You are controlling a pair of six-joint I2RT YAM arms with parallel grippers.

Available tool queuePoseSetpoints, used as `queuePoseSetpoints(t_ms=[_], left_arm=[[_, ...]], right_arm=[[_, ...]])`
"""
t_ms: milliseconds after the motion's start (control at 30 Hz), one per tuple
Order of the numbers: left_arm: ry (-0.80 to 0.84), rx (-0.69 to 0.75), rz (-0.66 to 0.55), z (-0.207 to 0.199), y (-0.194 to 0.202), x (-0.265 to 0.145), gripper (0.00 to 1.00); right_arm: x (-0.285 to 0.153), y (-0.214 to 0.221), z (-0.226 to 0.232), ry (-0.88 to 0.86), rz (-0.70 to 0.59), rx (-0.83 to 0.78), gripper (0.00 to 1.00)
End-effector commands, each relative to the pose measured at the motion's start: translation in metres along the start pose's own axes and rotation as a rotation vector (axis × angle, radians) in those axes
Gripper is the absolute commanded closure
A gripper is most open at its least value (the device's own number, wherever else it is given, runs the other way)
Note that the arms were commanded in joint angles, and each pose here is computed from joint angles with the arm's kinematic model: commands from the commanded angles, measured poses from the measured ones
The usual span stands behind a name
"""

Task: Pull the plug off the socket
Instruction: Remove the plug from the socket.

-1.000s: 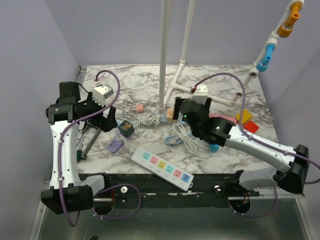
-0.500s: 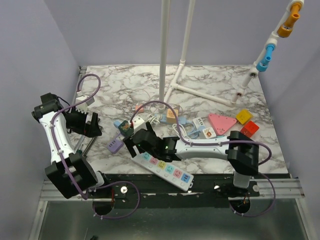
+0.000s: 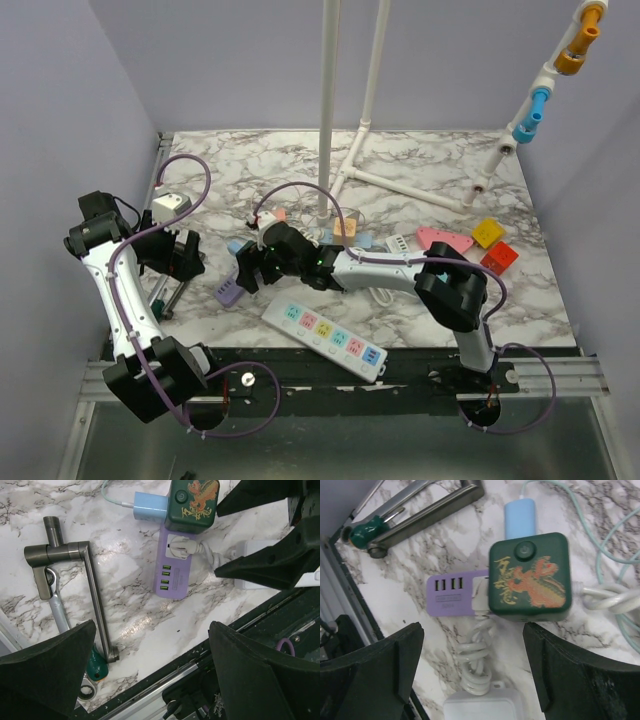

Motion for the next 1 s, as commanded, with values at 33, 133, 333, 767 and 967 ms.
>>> queuePoseSetpoints(t_ms=[33, 133, 333, 767, 967], left_arm=[[0.046, -0.003, -0.05, -0.006, -0.004, -0.001, 0.01], [0.039, 0.008, -0.056, -0.008, -0.004, -0.003, 0.02], [0.025, 0.028, -0.075, -0.011, -0.006, -0.007, 0.02], [0.077, 0.038, -0.092, -0.017, -0.002, -0.004, 0.02], [0.1, 0.054, -0.099, -0.021, 0.0, -0.002, 0.01]], right_arm=[[0.012, 0.01, 0.016, -0.115, 0.05, 0.026, 0.14], [0.012, 0.02, 0.016, -0.115, 0.056, 0.054, 0.18], [0.019, 0.034, 0.014, -0.104, 0.057, 0.092, 0.19], [0.05, 0.057, 0.007, -0.097, 0.079, 0.165, 0.34], [0.048, 0.054, 0.002, -0.139, 0.029, 0.208, 0.58]])
Point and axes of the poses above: each gripper's point midway between its finger pads, its own x axis out along the fingers, its own z axis along the line the jaws close on, y = z × x, the point moved 9 cm from there along -x, back along the fingers, and after that the axes turned 13 degrees about -x, right-handed, at the moved point
